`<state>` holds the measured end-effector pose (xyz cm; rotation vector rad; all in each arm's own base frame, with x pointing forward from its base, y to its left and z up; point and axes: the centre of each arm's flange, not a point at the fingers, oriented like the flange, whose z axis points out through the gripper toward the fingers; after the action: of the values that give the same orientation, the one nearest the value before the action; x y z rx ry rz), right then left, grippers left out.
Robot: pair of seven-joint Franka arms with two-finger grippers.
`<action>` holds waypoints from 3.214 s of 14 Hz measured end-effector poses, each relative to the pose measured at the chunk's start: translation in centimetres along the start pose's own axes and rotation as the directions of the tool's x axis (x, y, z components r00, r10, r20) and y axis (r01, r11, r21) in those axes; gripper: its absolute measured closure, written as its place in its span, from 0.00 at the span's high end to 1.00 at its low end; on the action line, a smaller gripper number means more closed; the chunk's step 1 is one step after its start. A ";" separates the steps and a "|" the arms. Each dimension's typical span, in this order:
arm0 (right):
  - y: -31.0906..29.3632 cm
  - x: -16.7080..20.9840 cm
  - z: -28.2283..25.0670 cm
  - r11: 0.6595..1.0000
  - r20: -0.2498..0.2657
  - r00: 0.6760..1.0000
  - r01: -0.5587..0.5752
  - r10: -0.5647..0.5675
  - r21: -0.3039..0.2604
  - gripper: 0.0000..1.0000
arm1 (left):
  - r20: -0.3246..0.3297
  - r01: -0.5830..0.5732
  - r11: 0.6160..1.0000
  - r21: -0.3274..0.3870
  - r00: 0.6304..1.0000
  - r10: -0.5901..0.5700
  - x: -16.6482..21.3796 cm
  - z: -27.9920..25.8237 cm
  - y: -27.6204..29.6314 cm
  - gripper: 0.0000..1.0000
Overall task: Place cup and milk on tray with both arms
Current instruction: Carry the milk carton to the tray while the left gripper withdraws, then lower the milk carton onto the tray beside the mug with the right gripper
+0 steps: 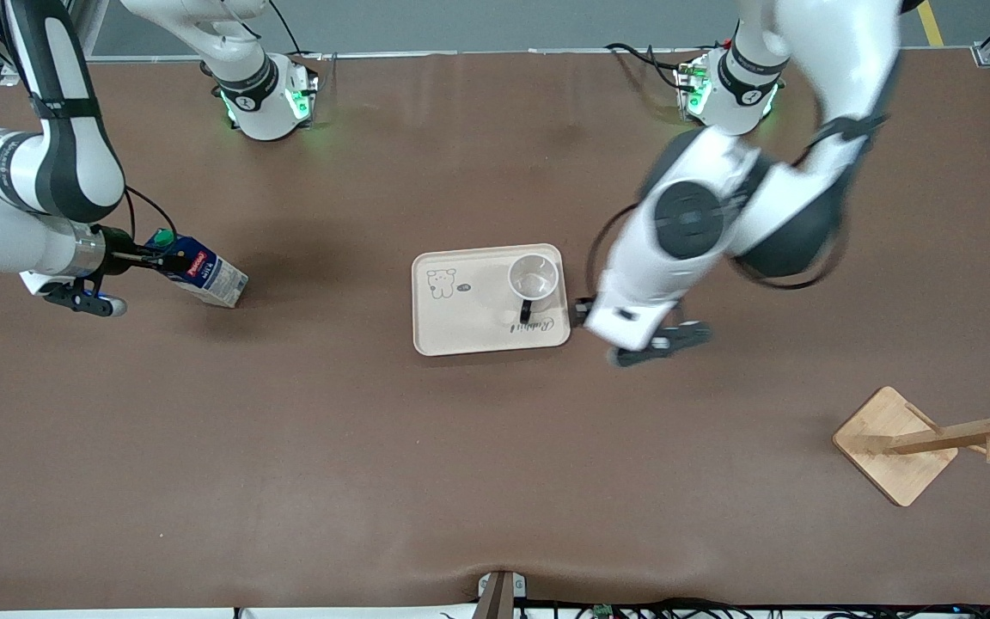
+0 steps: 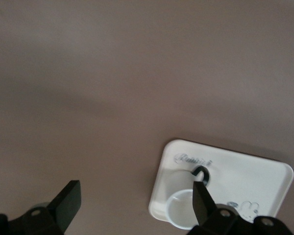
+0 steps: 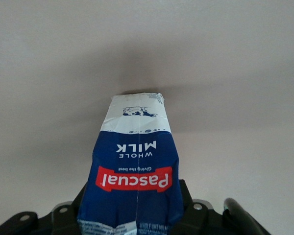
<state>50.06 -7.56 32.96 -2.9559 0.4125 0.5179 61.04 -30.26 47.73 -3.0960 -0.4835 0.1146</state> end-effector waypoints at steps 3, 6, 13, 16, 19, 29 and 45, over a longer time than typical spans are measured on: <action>-0.8 0.5 -3.5 1.000 -0.026 1.000 0.006 -0.006 0.014 0.70 | -0.045 -0.005 1.000 0.013 0.999 0.006 3.1 -6.9 -9.0 1.00; -4.9 1.1 -8.1 0.997 -0.105 0.992 0.077 -0.076 0.005 0.62 | -0.057 -0.045 0.998 0.046 0.997 0.048 2.5 -11.3 -13.8 1.00; -27.9 -1.8 -4.9 0.982 -0.065 0.983 0.176 -0.172 0.062 0.62 | -0.148 -0.162 0.981 0.102 0.973 0.176 1.0 -19.6 -24.7 1.00; -36.3 -3.4 -0.8 0.977 -0.032 0.977 0.211 -0.210 0.020 0.62 | -0.128 -0.159 0.983 0.092 0.977 0.170 0.6 -19.5 -28.3 1.00; -40.7 -5.1 0.8 0.988 0.019 0.988 0.155 -0.154 -0.027 0.62 | -0.124 -0.168 0.982 0.092 0.976 0.179 -0.2 -19.6 -28.9 1.00; -44.9 -7.6 5.9 0.976 0.046 0.979 0.200 -0.196 -0.082 0.62 | -0.105 -0.165 0.982 0.095 0.979 0.175 -0.6 -19.4 -29.3 1.00; -46.9 -7.4 -7.6 0.977 -0.205 0.960 0.205 -0.191 0.049 1.00 | -0.080 -0.198 0.980 0.035 0.976 0.201 -1.3 -19.1 -27.7 1.00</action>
<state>59.05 37.97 45.58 -2.9461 0.1438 0.1804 52.77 -4.18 67.37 -3.0994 -0.1665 -0.0078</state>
